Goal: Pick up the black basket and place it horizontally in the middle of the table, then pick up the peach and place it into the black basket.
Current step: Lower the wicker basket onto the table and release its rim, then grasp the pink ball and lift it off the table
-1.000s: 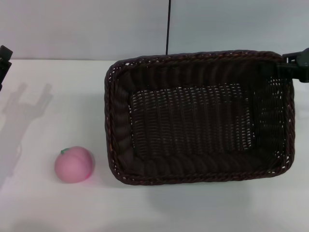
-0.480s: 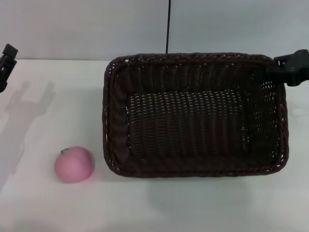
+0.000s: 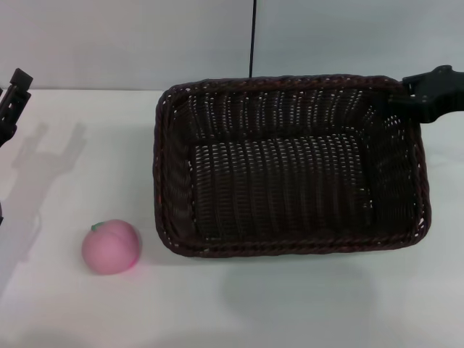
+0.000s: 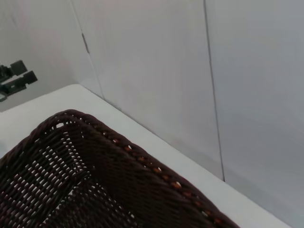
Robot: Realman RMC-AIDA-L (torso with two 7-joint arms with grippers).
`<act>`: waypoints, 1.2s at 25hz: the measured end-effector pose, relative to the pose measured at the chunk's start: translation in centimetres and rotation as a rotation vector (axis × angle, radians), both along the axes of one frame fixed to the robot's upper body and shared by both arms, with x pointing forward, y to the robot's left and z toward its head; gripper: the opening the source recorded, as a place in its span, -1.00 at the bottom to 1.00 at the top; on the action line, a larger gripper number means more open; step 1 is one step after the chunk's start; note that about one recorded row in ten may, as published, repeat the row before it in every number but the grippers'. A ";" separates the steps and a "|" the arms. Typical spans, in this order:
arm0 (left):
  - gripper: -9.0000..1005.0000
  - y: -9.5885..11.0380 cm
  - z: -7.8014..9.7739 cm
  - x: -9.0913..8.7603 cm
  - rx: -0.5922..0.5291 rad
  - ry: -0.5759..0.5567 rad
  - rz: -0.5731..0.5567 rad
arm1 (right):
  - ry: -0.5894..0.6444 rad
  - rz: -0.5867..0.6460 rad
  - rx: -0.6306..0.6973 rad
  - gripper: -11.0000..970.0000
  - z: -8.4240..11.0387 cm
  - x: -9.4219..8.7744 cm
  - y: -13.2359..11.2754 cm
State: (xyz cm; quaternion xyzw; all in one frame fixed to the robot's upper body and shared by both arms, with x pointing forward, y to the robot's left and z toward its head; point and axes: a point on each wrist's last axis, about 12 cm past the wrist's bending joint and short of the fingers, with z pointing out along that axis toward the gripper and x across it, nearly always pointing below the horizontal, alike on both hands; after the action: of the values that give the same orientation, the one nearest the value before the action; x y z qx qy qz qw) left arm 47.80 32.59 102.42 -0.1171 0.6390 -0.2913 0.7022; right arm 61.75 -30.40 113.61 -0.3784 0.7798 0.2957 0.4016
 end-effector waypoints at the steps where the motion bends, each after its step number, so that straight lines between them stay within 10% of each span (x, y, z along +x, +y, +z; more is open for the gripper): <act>1: 0.64 0.0 0.0 0.0 0.000 0.000 0.000 | 0.000 0.000 0.000 -0.54 0.0 0.0 0.0; 17: 0.64 -0.1 0.0 0.1 -0.003 0.000 -0.005 | -0.029 -0.126 0.013 0.00 -1.2 0.2 -0.5; 30: 0.64 3.5 3.1 -2.7 0.244 -0.067 -0.380 | -0.362 -0.942 0.513 0.04 -6.0 -9.5 -10.3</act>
State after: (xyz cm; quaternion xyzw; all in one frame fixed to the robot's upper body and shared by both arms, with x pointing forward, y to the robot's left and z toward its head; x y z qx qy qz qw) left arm 45.14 36.11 105.54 0.1007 0.6564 -0.3427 0.6645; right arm 52.25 -40.69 107.65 0.0753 0.6863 0.1949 0.6967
